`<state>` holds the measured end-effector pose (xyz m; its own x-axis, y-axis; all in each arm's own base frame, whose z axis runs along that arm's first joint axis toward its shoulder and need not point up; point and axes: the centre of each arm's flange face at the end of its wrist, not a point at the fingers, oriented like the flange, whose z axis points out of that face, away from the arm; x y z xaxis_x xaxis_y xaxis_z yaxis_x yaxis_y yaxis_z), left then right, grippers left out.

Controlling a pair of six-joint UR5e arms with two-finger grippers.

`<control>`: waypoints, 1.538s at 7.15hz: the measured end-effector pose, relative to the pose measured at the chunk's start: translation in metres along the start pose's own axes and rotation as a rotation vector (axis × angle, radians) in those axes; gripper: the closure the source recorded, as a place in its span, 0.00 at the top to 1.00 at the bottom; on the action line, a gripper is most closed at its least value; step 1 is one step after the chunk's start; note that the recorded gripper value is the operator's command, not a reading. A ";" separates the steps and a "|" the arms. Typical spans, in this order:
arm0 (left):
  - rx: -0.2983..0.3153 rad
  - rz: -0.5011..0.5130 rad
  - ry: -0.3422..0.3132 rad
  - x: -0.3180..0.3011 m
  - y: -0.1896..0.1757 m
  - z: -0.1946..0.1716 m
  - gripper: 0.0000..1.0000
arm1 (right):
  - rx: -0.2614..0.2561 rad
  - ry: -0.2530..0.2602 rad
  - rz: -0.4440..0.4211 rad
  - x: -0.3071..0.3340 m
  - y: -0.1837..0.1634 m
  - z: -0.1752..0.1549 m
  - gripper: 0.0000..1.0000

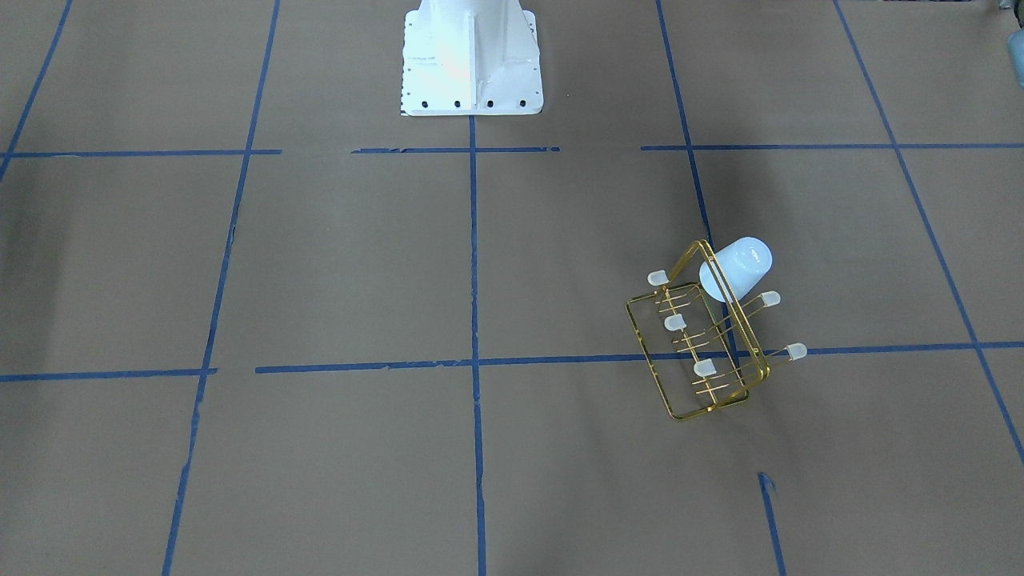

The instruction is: Hang cup on cup holder

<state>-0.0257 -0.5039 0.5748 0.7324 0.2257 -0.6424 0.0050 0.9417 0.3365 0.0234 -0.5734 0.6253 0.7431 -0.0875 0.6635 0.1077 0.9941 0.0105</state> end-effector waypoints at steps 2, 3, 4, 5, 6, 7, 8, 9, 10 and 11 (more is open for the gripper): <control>-0.126 -0.019 0.009 -0.032 0.016 0.003 1.00 | 0.000 0.000 0.000 0.000 0.000 0.000 1.00; -0.165 -0.036 0.012 -0.044 0.025 0.002 1.00 | 0.000 0.000 0.000 0.000 0.000 0.000 1.00; -0.187 -0.056 0.016 -0.054 0.034 0.003 1.00 | 0.000 0.000 0.000 0.000 0.000 0.000 1.00; -0.201 -0.070 0.021 -0.061 0.039 0.008 1.00 | 0.000 0.000 0.000 0.000 0.000 0.000 1.00; -0.211 -0.078 0.025 -0.067 0.041 0.014 1.00 | 0.000 0.000 0.000 0.000 0.000 0.000 1.00; -0.215 -0.081 0.032 -0.071 0.044 0.018 1.00 | 0.000 0.000 0.000 0.000 0.000 0.000 1.00; -0.210 -0.077 0.052 -0.074 0.048 0.022 1.00 | 0.000 0.000 0.000 0.000 0.000 0.000 1.00; -0.201 -0.072 0.076 -0.073 0.049 0.024 1.00 | 0.000 0.000 0.000 0.000 0.000 0.000 1.00; -0.196 -0.071 0.088 -0.072 0.049 0.024 1.00 | 0.000 0.000 0.000 0.000 0.000 0.000 1.00; -0.197 -0.073 0.091 -0.073 0.049 0.024 1.00 | 0.000 0.000 0.000 0.000 0.000 0.000 1.00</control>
<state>-0.0622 -0.4799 0.6545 0.6702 0.1684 -0.7228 -0.0840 0.9849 0.1517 0.0234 -0.5734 0.6253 0.7431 -0.0874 0.6635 0.1076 0.9941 0.0104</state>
